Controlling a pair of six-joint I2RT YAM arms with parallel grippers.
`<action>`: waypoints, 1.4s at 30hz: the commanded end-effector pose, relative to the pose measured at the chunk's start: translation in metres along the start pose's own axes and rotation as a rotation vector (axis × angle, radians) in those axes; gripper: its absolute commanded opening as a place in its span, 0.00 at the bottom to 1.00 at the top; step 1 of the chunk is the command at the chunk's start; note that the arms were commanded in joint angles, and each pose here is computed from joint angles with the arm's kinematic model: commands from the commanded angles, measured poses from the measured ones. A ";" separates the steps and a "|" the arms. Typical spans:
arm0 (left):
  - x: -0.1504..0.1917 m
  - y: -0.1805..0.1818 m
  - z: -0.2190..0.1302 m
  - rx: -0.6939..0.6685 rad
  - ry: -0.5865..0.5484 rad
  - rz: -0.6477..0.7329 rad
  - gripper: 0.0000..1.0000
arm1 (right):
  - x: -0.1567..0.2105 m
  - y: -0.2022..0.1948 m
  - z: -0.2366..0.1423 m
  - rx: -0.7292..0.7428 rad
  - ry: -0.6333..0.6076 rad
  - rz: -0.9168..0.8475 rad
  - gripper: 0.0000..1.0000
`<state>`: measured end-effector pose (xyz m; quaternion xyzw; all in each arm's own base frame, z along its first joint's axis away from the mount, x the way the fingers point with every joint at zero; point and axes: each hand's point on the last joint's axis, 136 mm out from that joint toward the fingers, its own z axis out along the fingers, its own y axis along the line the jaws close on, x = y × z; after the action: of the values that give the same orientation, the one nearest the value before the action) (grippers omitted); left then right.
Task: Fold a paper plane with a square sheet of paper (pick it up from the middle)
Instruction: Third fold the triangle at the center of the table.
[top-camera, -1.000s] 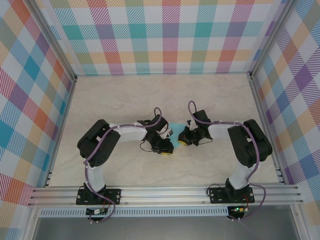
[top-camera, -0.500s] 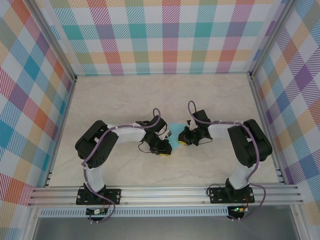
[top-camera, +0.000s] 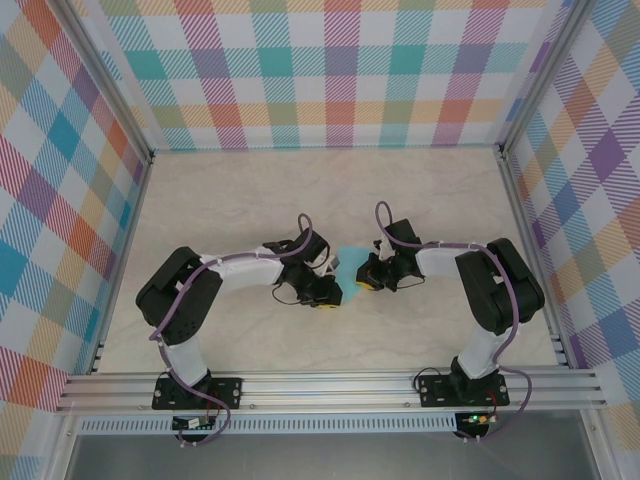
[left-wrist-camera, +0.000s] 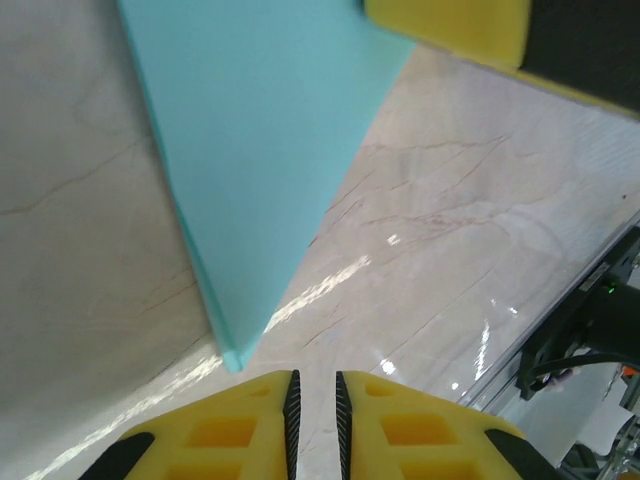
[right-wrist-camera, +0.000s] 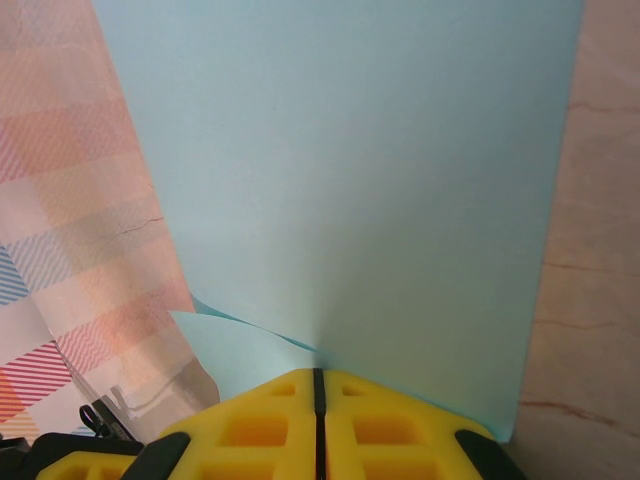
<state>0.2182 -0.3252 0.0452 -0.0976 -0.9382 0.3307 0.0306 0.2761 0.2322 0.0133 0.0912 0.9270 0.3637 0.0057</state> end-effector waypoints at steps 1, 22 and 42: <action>-0.022 -0.007 0.001 0.014 -0.043 -0.019 0.19 | 0.011 -0.046 0.007 0.171 0.015 0.080 0.09; 0.002 0.067 0.026 -0.236 0.034 -0.054 0.15 | 0.007 0.034 -0.026 -0.059 -0.029 -0.035 0.09; 0.000 0.066 0.031 -0.223 0.035 -0.062 0.14 | 0.045 0.026 0.017 -0.047 0.086 -0.038 0.08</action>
<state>0.2394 -0.3268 0.0159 -0.0973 -0.9509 0.2936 0.0144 0.2418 0.2648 0.0273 0.0638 0.9210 0.3841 -0.0103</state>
